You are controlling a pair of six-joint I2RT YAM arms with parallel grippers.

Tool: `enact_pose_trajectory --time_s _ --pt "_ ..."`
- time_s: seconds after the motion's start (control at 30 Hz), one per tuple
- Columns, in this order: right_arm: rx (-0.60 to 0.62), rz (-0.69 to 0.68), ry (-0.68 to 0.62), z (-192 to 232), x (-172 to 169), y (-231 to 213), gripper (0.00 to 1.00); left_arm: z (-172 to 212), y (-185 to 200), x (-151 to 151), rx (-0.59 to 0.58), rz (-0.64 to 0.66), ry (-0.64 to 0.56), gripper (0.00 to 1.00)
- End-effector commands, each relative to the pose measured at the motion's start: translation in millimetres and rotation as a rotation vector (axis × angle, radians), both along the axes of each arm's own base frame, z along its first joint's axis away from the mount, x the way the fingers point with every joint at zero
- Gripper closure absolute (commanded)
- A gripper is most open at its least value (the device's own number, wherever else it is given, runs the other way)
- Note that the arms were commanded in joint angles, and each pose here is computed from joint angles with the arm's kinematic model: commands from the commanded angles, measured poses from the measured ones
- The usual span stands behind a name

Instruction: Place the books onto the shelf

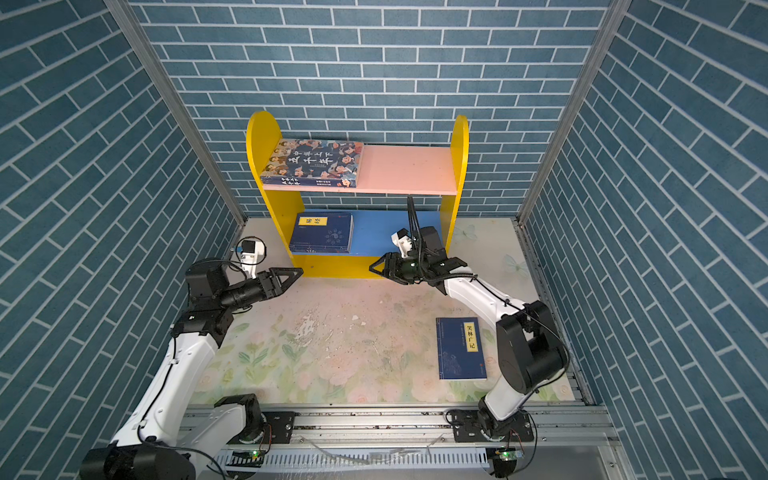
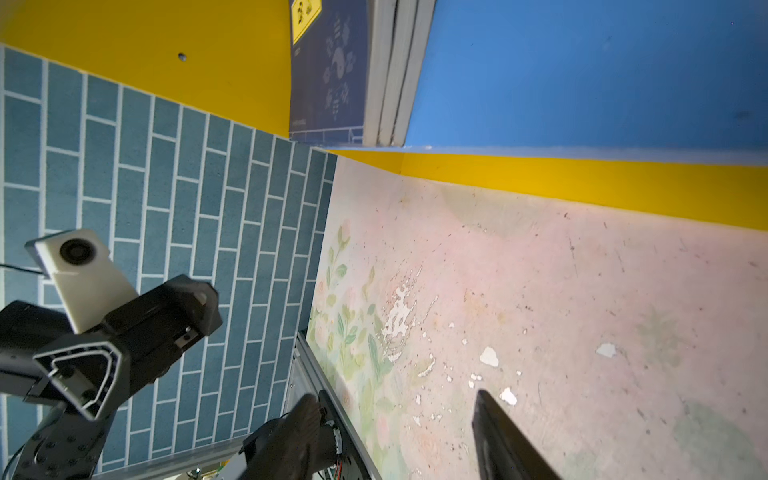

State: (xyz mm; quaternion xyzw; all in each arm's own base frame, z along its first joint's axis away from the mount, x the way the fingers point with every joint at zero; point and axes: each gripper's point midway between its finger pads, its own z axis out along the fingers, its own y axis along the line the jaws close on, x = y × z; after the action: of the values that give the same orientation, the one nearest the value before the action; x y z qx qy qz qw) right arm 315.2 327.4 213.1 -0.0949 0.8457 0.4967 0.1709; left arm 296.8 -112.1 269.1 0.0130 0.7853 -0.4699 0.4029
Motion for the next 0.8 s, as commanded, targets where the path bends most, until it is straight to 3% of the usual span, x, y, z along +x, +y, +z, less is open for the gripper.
enact_pose_trajectory --time_s 0.0,0.1,0.33,0.5,0.67,0.77 --pt "-0.039 0.072 -0.056 10.3 -34.6 -4.2 0.40 -8.4 1.2 -0.3 0.027 -0.010 -0.001 0.27" --pt "-0.166 0.067 -0.053 -9.3 -63.6 -23.1 0.40 -9.4 0.8 -0.1 0.028 -0.015 0.000 0.27" --pt "-0.268 -0.060 -0.042 -29.6 -100.3 -76.3 0.40 -7.5 0.7 -1.0 0.028 -0.015 0.000 0.27" --pt "-0.401 -0.256 -0.009 -57.9 -94.0 -119.9 0.38 -11.5 -0.9 -1.0 0.026 -0.023 0.007 0.27" --pt "-0.589 -0.513 0.041 -88.7 -78.8 -193.0 0.36 -7.4 -12.5 -7.3 0.046 -0.088 -0.009 0.26" --pt "-0.610 -0.627 0.073 -100.0 -70.4 -224.3 0.36 -12.5 -23.6 -11.8 0.091 -0.143 -0.002 0.27"
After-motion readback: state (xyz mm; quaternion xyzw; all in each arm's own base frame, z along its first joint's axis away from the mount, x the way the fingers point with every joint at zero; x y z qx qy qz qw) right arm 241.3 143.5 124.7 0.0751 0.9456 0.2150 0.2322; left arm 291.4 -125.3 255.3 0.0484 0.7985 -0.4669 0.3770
